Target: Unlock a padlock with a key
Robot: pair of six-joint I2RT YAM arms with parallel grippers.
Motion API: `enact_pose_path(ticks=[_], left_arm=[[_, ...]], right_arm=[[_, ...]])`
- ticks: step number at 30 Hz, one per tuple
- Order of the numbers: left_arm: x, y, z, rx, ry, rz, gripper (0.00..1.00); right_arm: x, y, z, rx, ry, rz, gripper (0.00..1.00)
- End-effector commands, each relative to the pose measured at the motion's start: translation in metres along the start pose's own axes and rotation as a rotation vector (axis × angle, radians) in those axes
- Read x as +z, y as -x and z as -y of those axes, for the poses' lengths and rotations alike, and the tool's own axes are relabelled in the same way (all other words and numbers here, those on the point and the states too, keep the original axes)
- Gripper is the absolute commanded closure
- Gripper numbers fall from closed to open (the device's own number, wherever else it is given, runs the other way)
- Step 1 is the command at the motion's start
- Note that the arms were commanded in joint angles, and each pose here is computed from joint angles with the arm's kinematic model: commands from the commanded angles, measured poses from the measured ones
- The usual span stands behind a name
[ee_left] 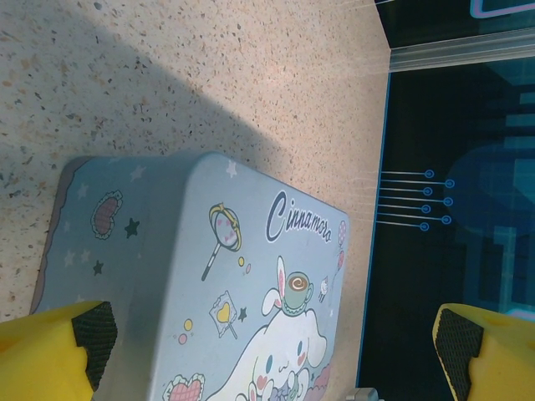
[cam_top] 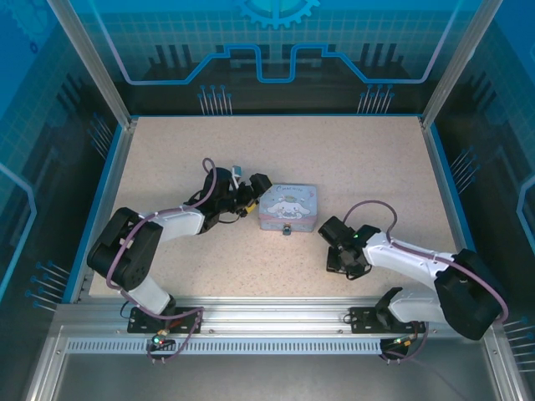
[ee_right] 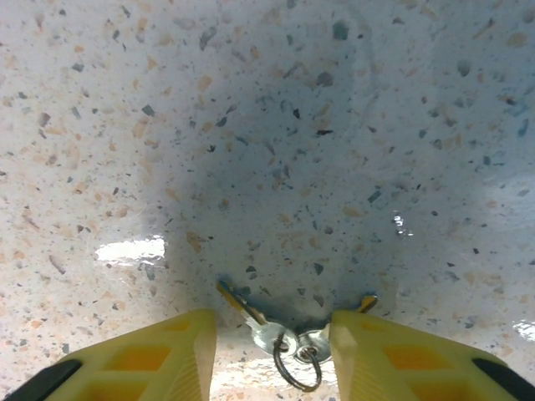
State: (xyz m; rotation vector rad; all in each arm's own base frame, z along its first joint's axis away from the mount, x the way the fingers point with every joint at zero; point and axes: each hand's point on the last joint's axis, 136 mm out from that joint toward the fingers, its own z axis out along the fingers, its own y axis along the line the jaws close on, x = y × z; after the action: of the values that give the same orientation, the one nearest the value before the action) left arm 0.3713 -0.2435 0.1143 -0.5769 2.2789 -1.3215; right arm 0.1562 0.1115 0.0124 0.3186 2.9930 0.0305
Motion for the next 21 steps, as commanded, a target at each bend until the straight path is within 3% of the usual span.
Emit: enact_pose_path(ticks=[1,21], left_arm=[[0.004,0.001,0.015,0.005,-0.043,-0.012,0.01],[0.003,0.001,0.016,0.001,-0.047,-0.012,0.01]], right_arm=[[0.005,-0.005,0.000,-0.013,-0.020,-0.016,0.60],[0.005,0.004,-0.012,-0.057,-0.003,0.005,1.00]])
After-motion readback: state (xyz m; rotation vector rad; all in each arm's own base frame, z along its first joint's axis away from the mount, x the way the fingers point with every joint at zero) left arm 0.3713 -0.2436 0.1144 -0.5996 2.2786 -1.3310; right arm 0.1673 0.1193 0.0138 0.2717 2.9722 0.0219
